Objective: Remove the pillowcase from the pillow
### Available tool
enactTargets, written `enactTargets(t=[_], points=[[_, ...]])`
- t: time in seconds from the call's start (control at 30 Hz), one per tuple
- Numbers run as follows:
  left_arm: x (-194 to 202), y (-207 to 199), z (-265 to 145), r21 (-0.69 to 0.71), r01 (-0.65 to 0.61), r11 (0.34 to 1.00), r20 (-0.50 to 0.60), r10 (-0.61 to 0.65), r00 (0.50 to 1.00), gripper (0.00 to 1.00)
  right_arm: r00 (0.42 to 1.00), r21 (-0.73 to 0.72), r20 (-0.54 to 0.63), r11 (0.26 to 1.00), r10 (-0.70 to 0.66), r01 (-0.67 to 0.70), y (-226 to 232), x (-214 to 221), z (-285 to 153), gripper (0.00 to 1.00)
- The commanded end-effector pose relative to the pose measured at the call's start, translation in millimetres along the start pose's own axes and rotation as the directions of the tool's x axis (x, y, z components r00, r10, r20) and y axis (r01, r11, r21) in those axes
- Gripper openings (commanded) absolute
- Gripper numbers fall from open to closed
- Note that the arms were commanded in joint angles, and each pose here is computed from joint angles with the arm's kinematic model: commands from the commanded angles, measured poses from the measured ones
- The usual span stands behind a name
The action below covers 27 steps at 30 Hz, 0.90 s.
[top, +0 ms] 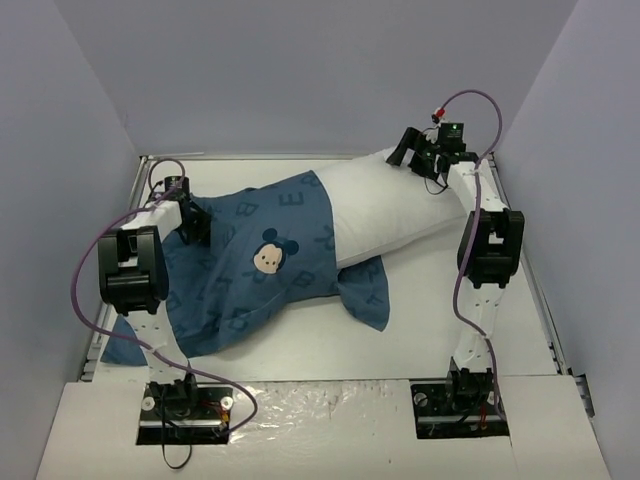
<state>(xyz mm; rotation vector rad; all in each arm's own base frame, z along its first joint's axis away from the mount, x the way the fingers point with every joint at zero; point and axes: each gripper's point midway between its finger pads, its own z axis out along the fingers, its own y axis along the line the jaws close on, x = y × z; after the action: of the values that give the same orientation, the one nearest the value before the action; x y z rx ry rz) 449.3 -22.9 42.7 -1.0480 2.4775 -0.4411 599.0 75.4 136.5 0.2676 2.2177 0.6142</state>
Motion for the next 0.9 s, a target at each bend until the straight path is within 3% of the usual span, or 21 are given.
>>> enactTargets(t=[0.0, 0.1, 0.13, 0.17, 0.23, 0.33, 0.43, 0.5, 0.7, 0.87], points=[[-12, -41, -41, 0.114, -0.073, 0.991, 0.059, 0.066, 0.996, 0.02, 0.995, -0.004, -0.093, 1.0, 0.024, -0.024, -17, 34, 7, 0.97], [-17, -52, -50, 0.155, -0.092, 0.984, 0.083, 0.08, 0.993, 0.02, 0.97, -0.08, -0.242, 0.995, 0.034, -0.055, -20, 83, 6, 0.49], [-19, -56, -54, 0.164, -0.097, 0.982, 0.091, 0.083, 0.992, 0.02, 0.951, -0.153, -0.303, 0.982, 0.056, -0.107, -13, 97, 2, 0.17], [-23, -59, -58, 0.174, -0.102, 0.979, 0.103, 0.085, 0.991, 0.02, 0.94, -0.179, -0.332, 0.973, 0.083, -0.149, -13, 103, -1, 0.02], [-35, -66, -71, 0.196, -0.111, 0.974, 0.142, 0.083, 0.986, 0.02, 0.935, -0.23, -0.332, 0.95, 0.128, -0.211, -16, 90, -21, 0.0], [-66, -71, -97, 0.235, -0.095, 0.967, 0.229, 0.04, 0.973, 0.02, 0.979, -0.236, -0.199, 0.968, 0.037, -0.085, -33, 46, -54, 0.0], [-99, -67, -128, 0.266, -0.045, 0.963, 0.322, -0.045, 0.946, 0.02, 0.996, -0.088, 0.009, 0.992, -0.091, 0.091, -58, -21, -118, 0.0], [-120, -59, -152, 0.285, -0.01, 0.959, 0.383, -0.104, 0.918, 0.02, 0.992, 0.023, 0.071, 0.995, -0.103, 0.101, -88, -42, -144, 0.0], [-153, -30, -191, 0.305, 0.061, 0.95, 0.465, -0.205, 0.861, 0.02, 0.987, 0.219, 0.1, 0.97, -0.13, 0.105, -164, -42, -207, 0.0], [-154, -27, -194, 0.294, 0.05, 0.955, 0.466, -0.189, 0.864, 0.02, 0.979, 0.28, 0.093, 0.948, -0.18, 0.148, -172, -35, -229, 0.0]])
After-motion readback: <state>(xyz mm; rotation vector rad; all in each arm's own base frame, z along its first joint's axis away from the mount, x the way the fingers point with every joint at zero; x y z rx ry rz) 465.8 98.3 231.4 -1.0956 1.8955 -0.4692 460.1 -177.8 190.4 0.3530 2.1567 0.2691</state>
